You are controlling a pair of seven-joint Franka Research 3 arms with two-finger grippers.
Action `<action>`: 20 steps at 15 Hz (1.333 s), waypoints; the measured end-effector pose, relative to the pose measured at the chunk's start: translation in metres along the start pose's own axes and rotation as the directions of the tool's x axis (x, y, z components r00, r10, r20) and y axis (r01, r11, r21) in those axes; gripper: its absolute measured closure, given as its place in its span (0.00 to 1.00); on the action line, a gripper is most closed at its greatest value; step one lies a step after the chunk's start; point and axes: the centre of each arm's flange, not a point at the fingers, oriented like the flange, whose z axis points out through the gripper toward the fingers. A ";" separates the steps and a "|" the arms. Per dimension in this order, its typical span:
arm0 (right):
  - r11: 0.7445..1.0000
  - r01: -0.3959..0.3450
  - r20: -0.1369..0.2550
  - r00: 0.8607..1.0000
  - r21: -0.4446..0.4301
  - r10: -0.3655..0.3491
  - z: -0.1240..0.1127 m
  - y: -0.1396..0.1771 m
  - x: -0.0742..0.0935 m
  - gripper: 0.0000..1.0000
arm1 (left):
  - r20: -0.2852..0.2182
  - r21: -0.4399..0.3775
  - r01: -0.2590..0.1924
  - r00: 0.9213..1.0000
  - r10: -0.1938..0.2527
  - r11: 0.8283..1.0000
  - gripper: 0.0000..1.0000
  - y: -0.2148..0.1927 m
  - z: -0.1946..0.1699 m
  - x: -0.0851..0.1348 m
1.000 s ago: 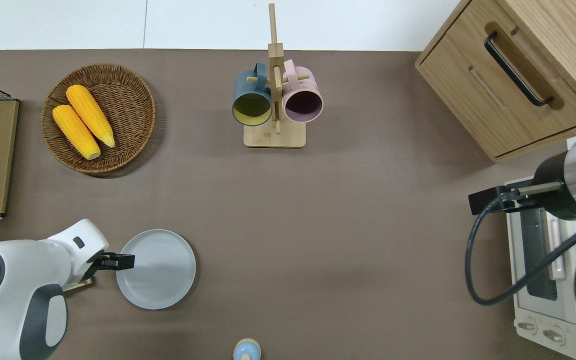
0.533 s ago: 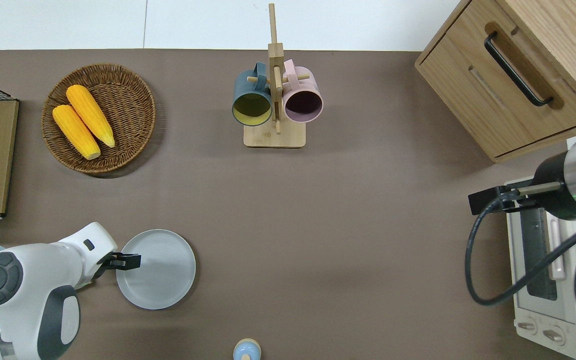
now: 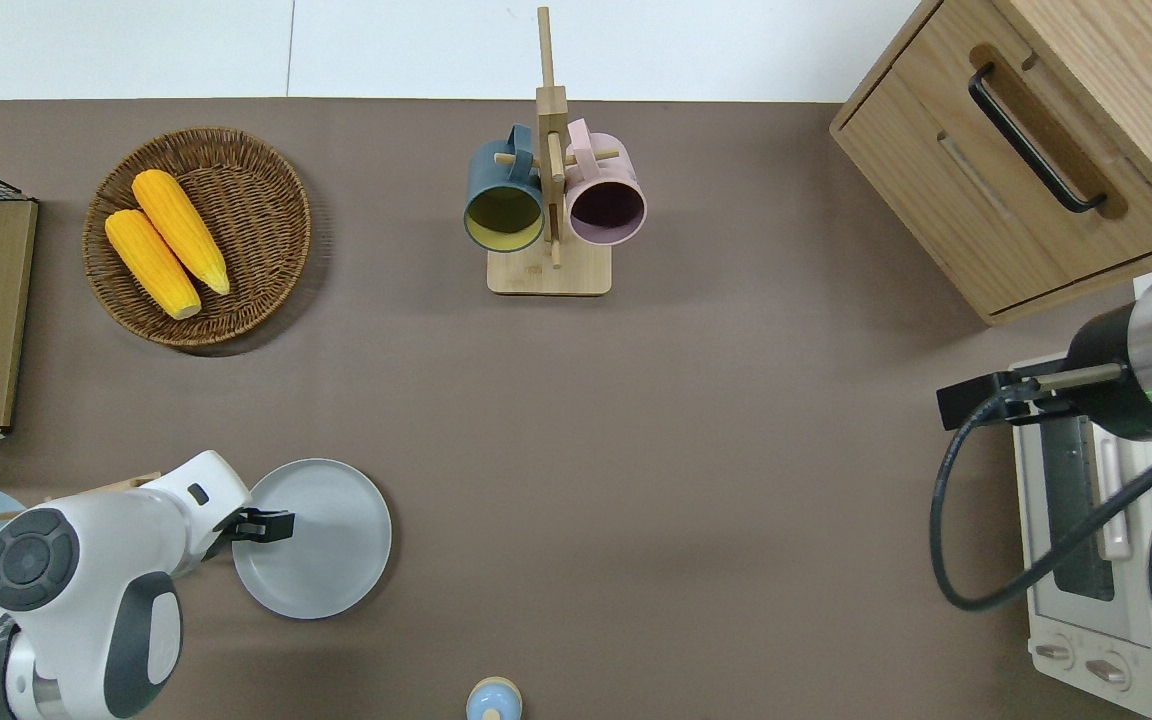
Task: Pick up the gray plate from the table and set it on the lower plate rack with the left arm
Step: 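Close the left gripper on the gray plate's rim nearest the robot, then lift the gray plate with the left gripper and carry it toward the rack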
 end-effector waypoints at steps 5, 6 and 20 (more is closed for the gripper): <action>1.000 0.000 0.000 1.000 0.000 0.000 0.000 0.000 0.000 0.01 | -0.010 0.002 -0.015 1.000 0.015 1.000 0.67 0.006 -0.004 0.001; 1.000 0.000 0.000 1.000 0.000 0.000 0.000 0.000 0.000 0.01 | -0.010 0.002 -0.012 1.000 0.012 1.000 0.78 0.004 -0.004 0.001; 1.000 0.000 0.000 1.000 0.000 0.000 0.000 0.000 0.000 0.01 | 0.031 -0.006 -0.034 0.999 0.034 0.999 0.90 0.006 -0.035 0.001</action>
